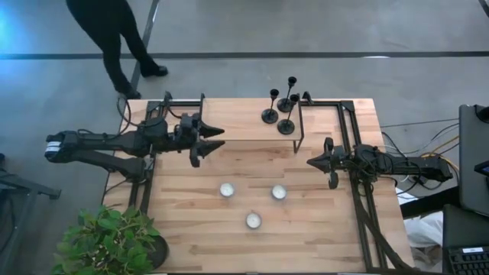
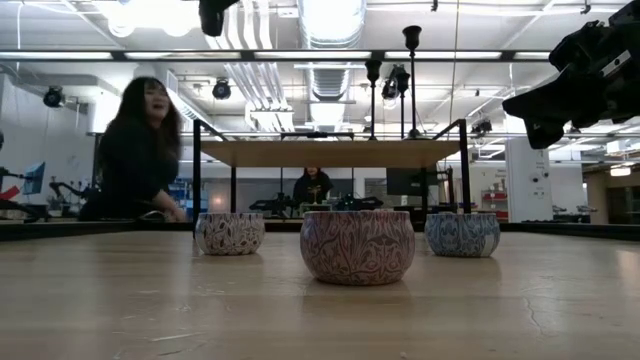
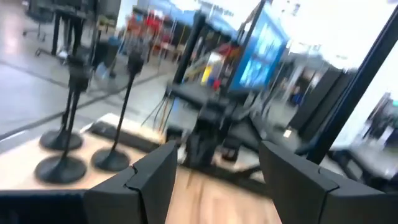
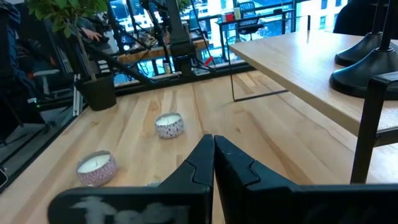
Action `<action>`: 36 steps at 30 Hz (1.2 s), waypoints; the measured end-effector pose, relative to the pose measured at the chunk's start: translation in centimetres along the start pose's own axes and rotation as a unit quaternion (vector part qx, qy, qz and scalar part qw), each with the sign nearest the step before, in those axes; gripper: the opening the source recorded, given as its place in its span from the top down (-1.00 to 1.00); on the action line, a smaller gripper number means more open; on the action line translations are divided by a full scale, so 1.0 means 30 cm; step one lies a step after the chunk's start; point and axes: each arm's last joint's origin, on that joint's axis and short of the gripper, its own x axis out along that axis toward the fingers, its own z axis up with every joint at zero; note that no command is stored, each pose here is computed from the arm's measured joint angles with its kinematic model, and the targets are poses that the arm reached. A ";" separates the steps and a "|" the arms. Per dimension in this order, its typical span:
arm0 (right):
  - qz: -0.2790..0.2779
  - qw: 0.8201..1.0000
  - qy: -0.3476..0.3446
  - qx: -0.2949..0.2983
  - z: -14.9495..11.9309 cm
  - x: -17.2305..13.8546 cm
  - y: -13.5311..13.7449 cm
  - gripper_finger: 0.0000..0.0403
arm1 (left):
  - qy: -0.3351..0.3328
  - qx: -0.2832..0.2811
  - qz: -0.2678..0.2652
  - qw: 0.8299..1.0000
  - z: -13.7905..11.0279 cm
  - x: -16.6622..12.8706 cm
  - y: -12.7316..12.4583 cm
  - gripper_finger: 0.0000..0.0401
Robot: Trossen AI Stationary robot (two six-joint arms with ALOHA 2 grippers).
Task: Pick & Place candle stick holders
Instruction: Put the white scented candle on the shelf
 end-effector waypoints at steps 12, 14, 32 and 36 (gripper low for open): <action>0.000 1.000 0.000 0.000 0.001 0.000 0.000 0.96 | 0.015 -0.029 -0.046 0.998 -0.001 0.001 -0.009 -0.17; 0.000 1.000 0.000 0.000 0.001 0.000 0.000 0.96 | 0.063 -0.025 -0.069 0.995 -0.020 0.008 -0.010 -0.16; 0.000 1.000 0.000 0.000 0.001 0.000 0.000 0.96 | 0.498 0.153 -0.041 0.853 -0.162 0.181 -0.013 -0.61; 0.000 1.000 0.000 0.000 0.001 0.000 0.000 0.96 | 0.524 0.159 -0.042 0.835 -0.208 0.197 0.002 -0.82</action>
